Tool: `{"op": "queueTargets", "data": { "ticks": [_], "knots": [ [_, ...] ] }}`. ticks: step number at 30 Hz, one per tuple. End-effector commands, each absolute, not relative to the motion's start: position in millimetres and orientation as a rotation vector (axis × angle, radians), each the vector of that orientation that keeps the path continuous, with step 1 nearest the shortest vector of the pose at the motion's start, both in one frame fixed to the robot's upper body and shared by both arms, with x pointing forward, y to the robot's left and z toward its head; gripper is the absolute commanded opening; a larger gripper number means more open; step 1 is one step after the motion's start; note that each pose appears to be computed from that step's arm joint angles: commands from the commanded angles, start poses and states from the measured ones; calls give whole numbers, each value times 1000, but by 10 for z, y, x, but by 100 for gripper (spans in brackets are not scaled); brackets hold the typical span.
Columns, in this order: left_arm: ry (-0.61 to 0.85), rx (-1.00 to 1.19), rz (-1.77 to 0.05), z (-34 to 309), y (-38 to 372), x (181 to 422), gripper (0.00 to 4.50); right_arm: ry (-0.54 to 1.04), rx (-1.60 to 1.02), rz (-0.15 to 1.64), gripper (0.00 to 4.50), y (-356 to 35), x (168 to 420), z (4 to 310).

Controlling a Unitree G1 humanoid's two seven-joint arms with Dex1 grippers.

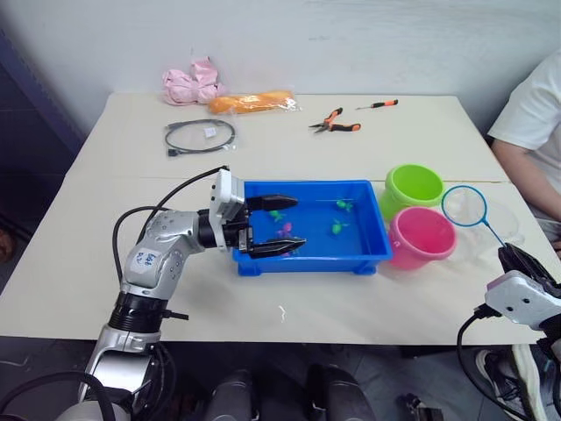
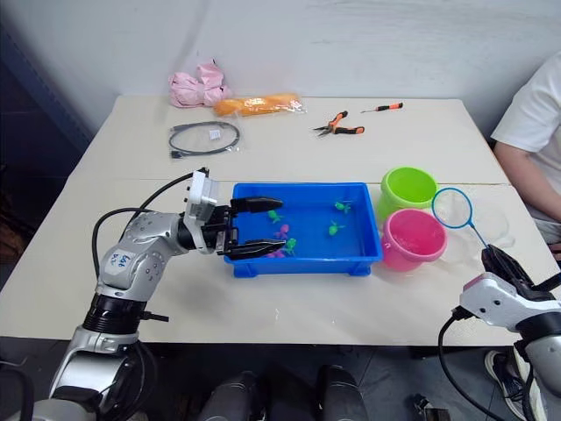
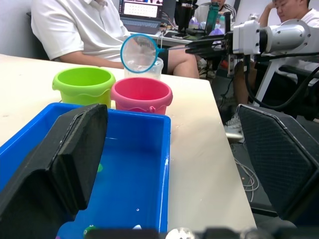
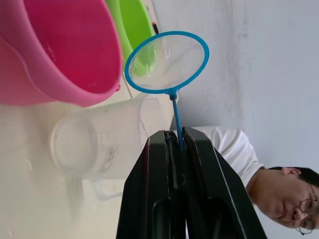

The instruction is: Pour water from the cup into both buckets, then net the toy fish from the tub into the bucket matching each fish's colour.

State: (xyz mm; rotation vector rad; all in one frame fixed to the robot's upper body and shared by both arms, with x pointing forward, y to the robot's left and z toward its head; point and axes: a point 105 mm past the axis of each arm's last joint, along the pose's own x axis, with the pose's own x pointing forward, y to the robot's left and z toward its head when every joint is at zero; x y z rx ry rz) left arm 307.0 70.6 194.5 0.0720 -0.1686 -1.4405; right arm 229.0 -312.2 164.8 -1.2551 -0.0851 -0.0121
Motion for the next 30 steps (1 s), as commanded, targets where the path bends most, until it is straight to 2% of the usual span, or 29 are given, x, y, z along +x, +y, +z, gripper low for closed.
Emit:
{"op": "queueTargets", "data": {
  "ticks": [1,4,6,7,10,15,20,30],
  "knots": [
    [-223,103,-1402,2031,846,3082,444,-238,-1037,-24,0,-3049,2272,1982],
    [-226,117,-1370,2024,991,3103,444,-280,-786,136,0,-2871,2291,2095],
    [-208,140,-1352,1979,1114,3104,444,-244,-606,283,0,-2762,2308,2141],
    [-197,152,-1321,1953,1214,3120,444,-200,-575,406,0,-2633,2325,2142],
    [-170,175,-1228,1916,1460,3153,444,-99,-493,620,0,-2310,2417,2144],
    [-161,179,-1103,1875,1672,3120,444,93,-486,740,0,-2015,2656,2007],
    [-108,172,-1063,1729,1777,2978,444,113,-498,855,0,-1619,2826,2006],
    [-116,159,-1036,1734,1697,2956,444,106,-652,937,0,-1116,3129,1858]
  ]
}}
